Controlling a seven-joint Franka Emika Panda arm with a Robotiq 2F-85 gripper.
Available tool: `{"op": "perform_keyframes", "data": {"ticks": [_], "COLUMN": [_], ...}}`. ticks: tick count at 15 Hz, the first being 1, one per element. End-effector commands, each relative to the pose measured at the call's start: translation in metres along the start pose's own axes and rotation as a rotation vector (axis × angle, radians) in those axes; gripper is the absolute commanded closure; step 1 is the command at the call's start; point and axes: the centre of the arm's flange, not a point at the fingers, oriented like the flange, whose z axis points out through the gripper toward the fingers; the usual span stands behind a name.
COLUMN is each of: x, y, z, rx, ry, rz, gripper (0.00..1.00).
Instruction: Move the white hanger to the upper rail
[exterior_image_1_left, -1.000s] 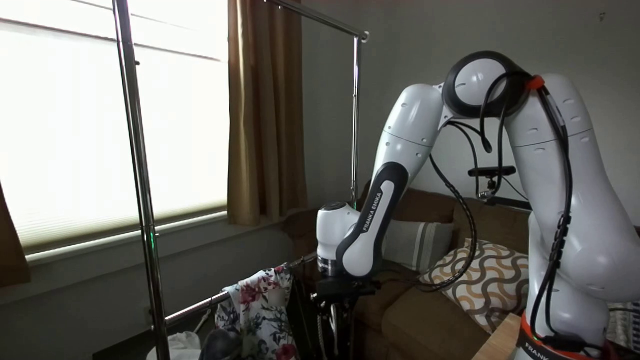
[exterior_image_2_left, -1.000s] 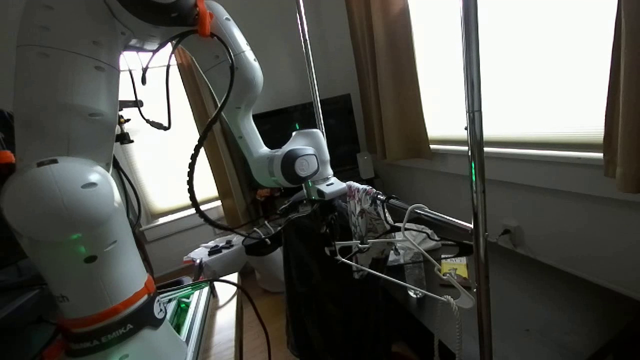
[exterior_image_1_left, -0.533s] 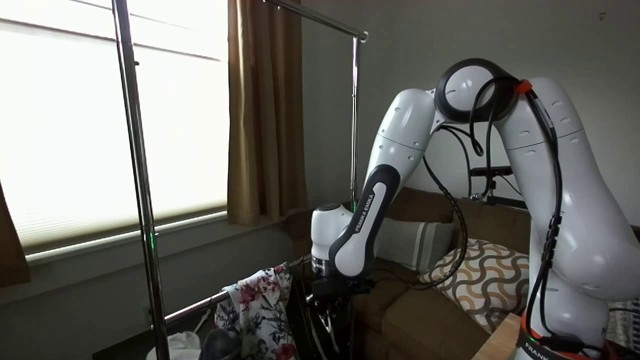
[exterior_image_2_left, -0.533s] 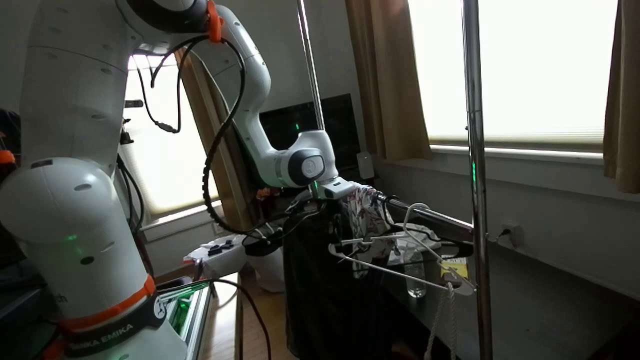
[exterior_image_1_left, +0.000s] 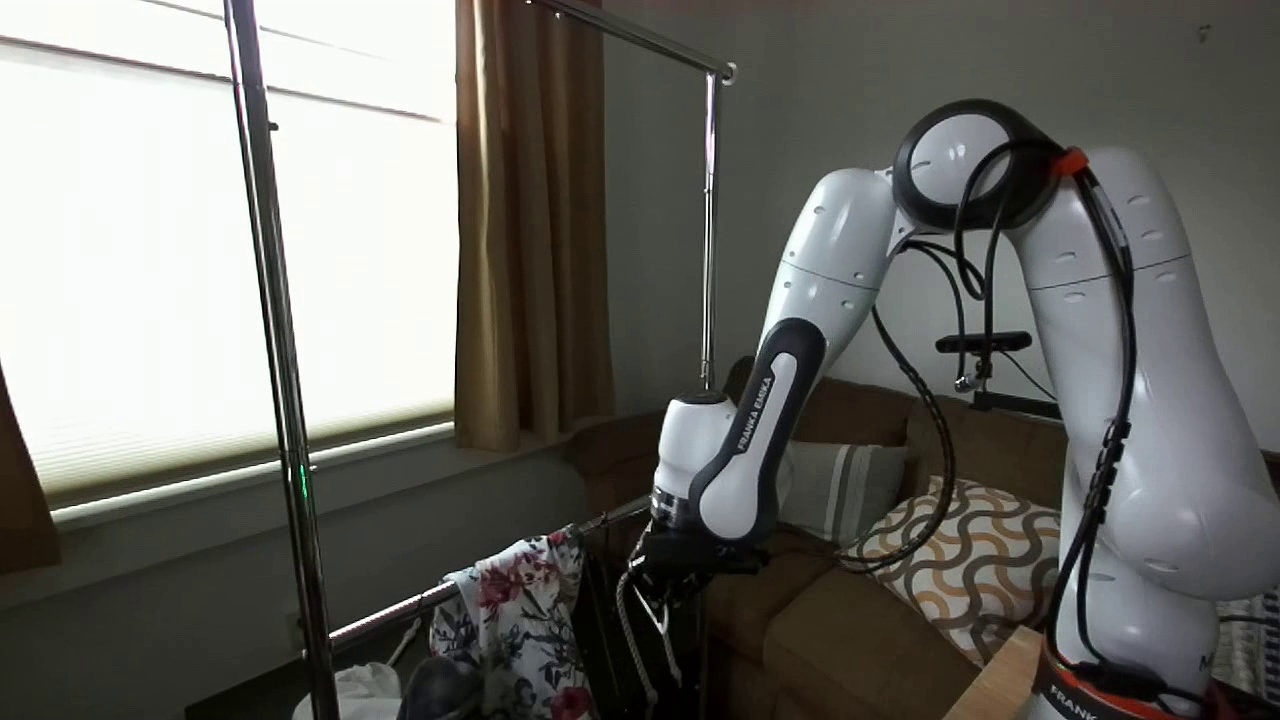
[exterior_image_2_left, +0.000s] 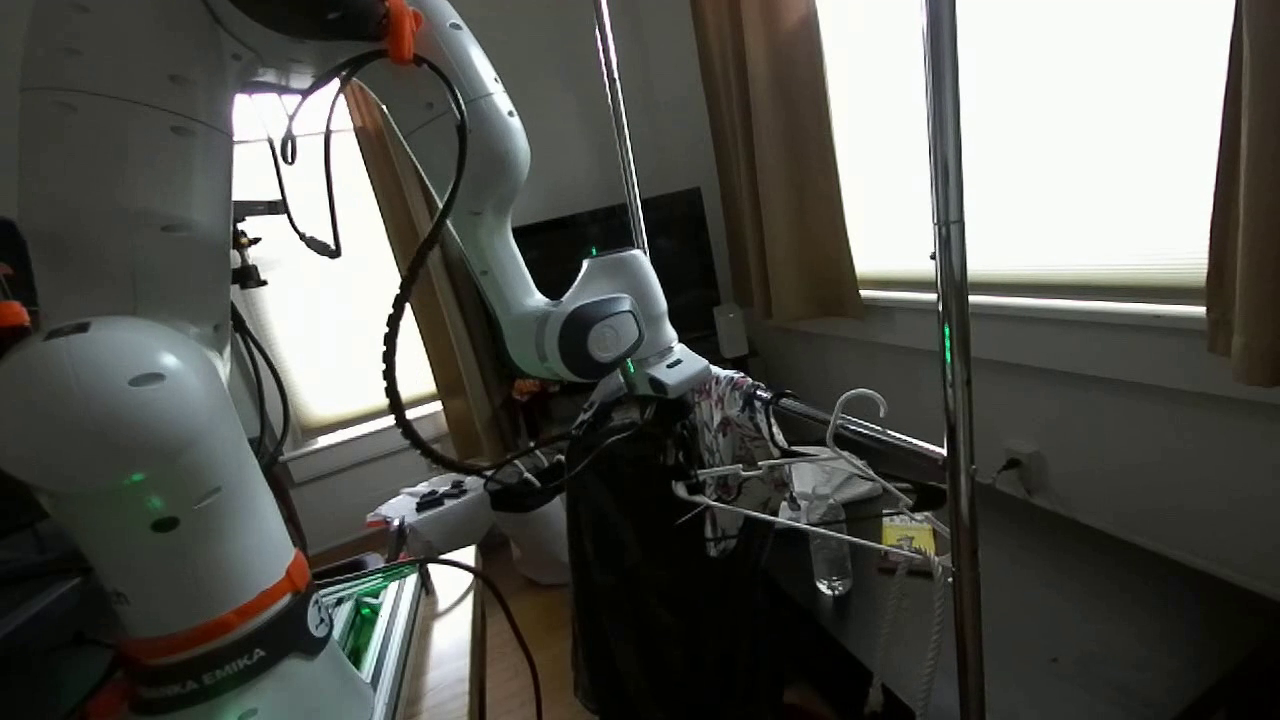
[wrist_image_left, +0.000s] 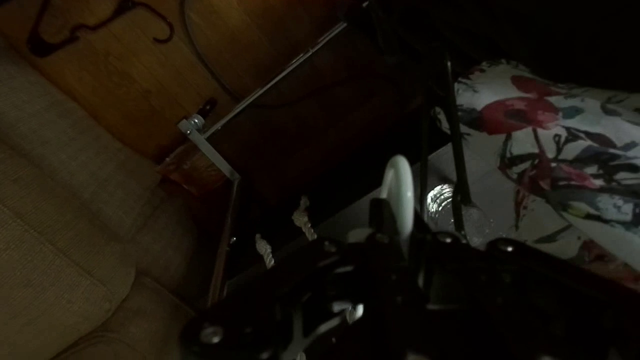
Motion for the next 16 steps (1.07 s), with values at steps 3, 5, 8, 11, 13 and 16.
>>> {"op": "perform_keyframes", "data": {"ticks": [3,5,8,11,13,16], "x": [-0.037,-0.055,-0.057,-0.047,-0.048,-0.049], "y": [0.081,0.102,0.122,0.123,0.133,0.152], "z": [-0.04,-0.049,-0.056,-0.057,-0.052,-0.045], "rx": [0.007,0.014,0.04,0.061,-0.004,-0.066], "ry": [0.021,0.044,0.091,0.129,0.117,0.1], "rz": [-0.086,-0.109,-0.149,-0.197,-0.219,-0.29], "gripper": [0.98,0.98,0.98,0.98,0.98,0.98]}}
